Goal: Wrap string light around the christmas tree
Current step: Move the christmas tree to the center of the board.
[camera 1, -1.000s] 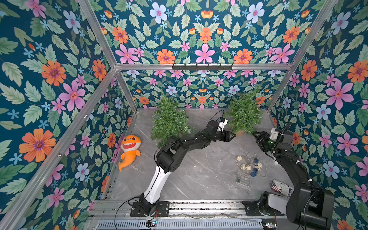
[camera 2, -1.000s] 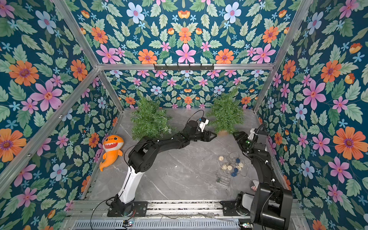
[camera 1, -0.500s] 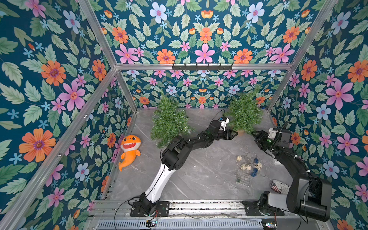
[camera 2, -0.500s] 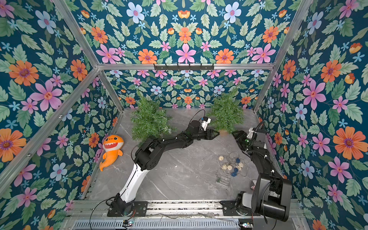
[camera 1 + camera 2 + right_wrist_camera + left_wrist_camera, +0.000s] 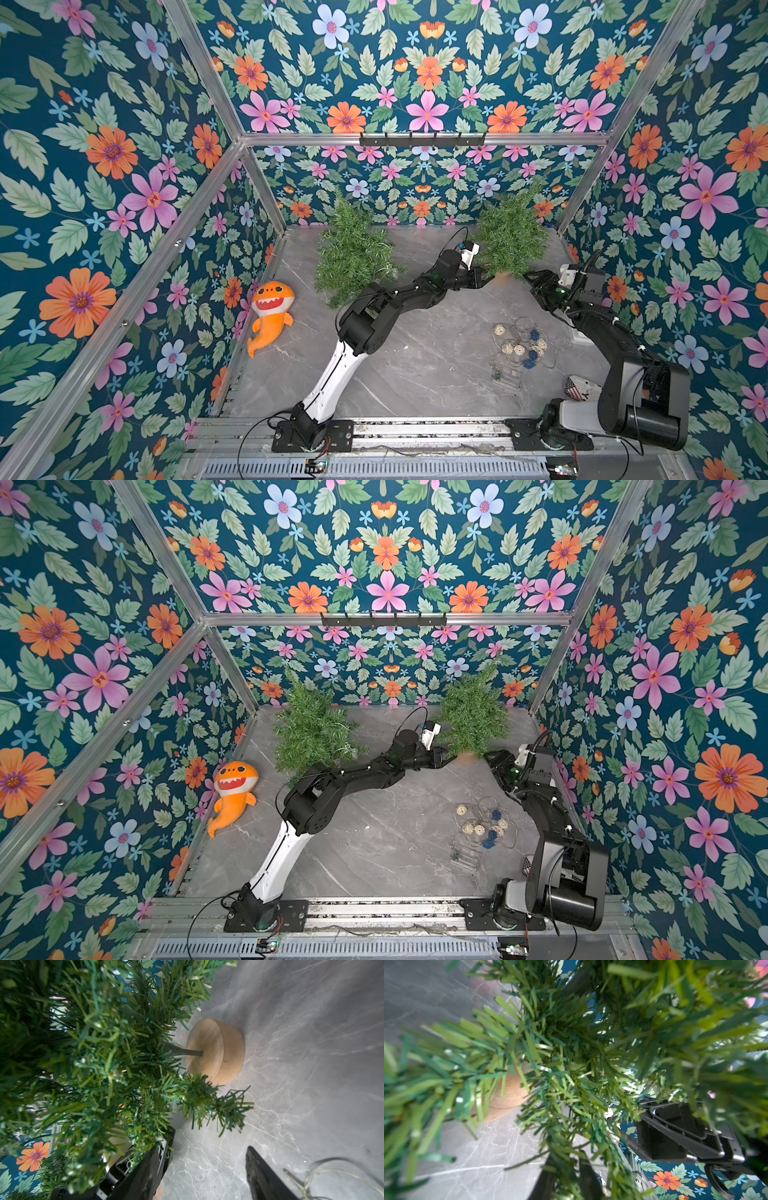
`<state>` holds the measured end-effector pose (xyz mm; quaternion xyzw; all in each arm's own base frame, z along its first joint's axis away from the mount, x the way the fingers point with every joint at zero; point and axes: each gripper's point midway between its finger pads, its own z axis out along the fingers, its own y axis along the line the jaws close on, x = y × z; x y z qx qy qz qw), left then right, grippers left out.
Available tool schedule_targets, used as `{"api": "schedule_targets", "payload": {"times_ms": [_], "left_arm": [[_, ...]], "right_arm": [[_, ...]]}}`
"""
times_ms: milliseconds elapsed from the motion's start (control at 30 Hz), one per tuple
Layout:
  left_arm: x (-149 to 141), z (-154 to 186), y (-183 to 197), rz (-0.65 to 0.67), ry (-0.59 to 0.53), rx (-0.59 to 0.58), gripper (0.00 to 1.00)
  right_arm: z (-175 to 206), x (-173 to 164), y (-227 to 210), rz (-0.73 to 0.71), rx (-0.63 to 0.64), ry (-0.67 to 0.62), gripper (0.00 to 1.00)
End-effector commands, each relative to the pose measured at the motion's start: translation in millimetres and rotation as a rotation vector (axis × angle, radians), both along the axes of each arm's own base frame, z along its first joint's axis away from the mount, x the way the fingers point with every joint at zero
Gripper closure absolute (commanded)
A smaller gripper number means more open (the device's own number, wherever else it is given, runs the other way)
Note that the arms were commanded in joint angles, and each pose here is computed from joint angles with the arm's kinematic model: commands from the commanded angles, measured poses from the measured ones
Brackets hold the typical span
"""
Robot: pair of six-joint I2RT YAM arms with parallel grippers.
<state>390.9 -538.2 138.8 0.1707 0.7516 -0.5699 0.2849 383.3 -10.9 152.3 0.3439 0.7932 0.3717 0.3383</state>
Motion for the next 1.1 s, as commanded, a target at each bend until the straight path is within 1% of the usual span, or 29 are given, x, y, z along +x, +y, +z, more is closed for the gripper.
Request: {"api": "schedule_targets", "payload": {"times_ms": [0, 100, 300, 500, 700, 833, 967, 1067], "left_arm": [[-1.9, 8.3, -0.1, -0.020, -0.027, -0.029, 0.91], [-3.5, 14.5, 3.3, -0.020, -0.044, -0.026, 1.00], [-13.2, 21.5, 9.1, -0.046, -0.055, -0.011, 1.00], [-30.2, 21.3, 28.4, -0.047, -0.064, 0.038, 1.00], [-48.1, 17.2, 53.8, -0.032, -0.067, 0.097, 1.00], [-59.3, 5.6, 78.3, -0.002, -0.064, 0.173, 1.00], [-64.0, 0.7, 102.8, 0.033, -0.068, 0.243, 1.00], [-64.1, -2.2, 114.6, 0.053, -0.069, 0.266, 1.00]], "right_arm": [[6.5, 3.9, 1.7, 0.019, -0.007, -0.032, 0.35], [6.7, 4.6, 4.3, 0.026, -0.005, -0.035, 0.35], [4.4, 3.2, 11.6, 0.043, -0.005, -0.029, 0.35], [1.2, -6.2, 26.3, 0.079, -0.016, -0.016, 0.35], [-3.4, -22.5, 50.4, 0.133, -0.024, 0.004, 0.35], [-4.0, -35.2, 72.1, 0.179, -0.027, 0.014, 0.35], [-2.0, -44.3, 89.0, 0.208, -0.031, 0.012, 0.35], [-5.3, -49.1, 104.8, 0.247, -0.041, 0.027, 0.35]]}}
